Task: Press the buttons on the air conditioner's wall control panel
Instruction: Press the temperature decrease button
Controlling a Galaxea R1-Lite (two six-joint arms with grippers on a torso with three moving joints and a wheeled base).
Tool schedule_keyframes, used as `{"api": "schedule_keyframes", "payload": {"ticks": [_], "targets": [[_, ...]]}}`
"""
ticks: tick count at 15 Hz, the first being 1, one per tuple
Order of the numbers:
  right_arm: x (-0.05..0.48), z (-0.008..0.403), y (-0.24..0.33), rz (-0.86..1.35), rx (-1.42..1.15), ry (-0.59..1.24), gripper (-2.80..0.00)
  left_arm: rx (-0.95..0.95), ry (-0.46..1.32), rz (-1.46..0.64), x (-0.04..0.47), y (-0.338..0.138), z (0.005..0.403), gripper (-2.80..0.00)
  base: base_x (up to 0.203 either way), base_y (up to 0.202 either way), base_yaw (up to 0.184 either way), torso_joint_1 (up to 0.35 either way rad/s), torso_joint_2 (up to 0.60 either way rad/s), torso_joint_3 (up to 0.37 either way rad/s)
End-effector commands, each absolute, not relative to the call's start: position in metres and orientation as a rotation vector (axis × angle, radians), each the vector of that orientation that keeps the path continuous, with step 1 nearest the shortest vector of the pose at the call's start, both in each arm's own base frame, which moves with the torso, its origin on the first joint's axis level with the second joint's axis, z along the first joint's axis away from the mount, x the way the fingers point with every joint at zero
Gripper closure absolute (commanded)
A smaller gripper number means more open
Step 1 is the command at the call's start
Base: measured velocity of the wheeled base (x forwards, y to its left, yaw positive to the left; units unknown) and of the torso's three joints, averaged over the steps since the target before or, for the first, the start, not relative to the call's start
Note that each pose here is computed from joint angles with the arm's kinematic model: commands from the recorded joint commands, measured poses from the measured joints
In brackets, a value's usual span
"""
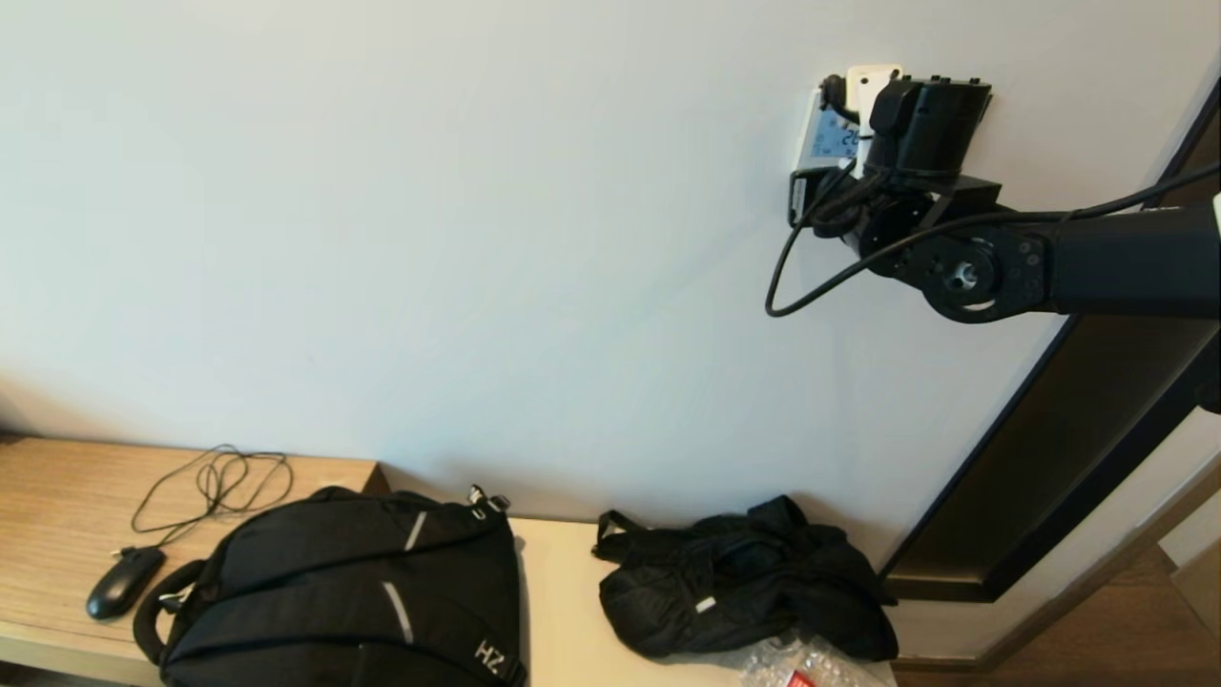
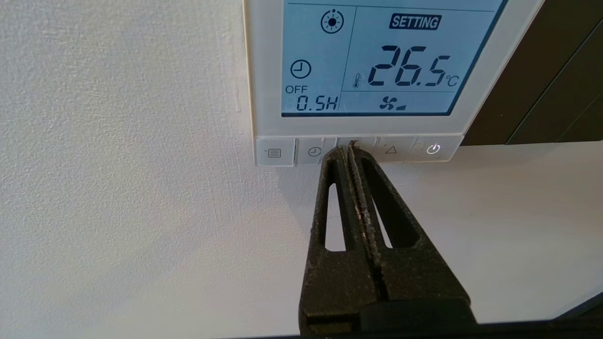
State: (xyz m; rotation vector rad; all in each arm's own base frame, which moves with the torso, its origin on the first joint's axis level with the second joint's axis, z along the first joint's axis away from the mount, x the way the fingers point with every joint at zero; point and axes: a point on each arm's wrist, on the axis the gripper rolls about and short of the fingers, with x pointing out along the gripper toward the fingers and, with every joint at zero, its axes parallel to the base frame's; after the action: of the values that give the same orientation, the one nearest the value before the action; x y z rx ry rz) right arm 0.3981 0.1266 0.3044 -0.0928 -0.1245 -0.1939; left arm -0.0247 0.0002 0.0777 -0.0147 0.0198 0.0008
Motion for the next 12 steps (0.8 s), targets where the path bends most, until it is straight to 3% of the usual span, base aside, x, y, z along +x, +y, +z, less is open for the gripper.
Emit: {"api": "schedule_keyframes", "payload": {"ticks": [1,12], "targets": [[0.402,0.300,0.125,-0.202,-0.096,-0.120,0.00,-0.015,0.018,0.002,-0.025,0.000,0.078,0.00,0.000,0.000,0.000,0.000,0.00,0.000],[0.375,0.310,0.120,-0.194,-0.085,-0.133,0.00,-0.015,0.018,0.002,-0.025,0.000,0.078,0.00,0.000,0.000,0.000,0.000,0.00,0.000]]}}
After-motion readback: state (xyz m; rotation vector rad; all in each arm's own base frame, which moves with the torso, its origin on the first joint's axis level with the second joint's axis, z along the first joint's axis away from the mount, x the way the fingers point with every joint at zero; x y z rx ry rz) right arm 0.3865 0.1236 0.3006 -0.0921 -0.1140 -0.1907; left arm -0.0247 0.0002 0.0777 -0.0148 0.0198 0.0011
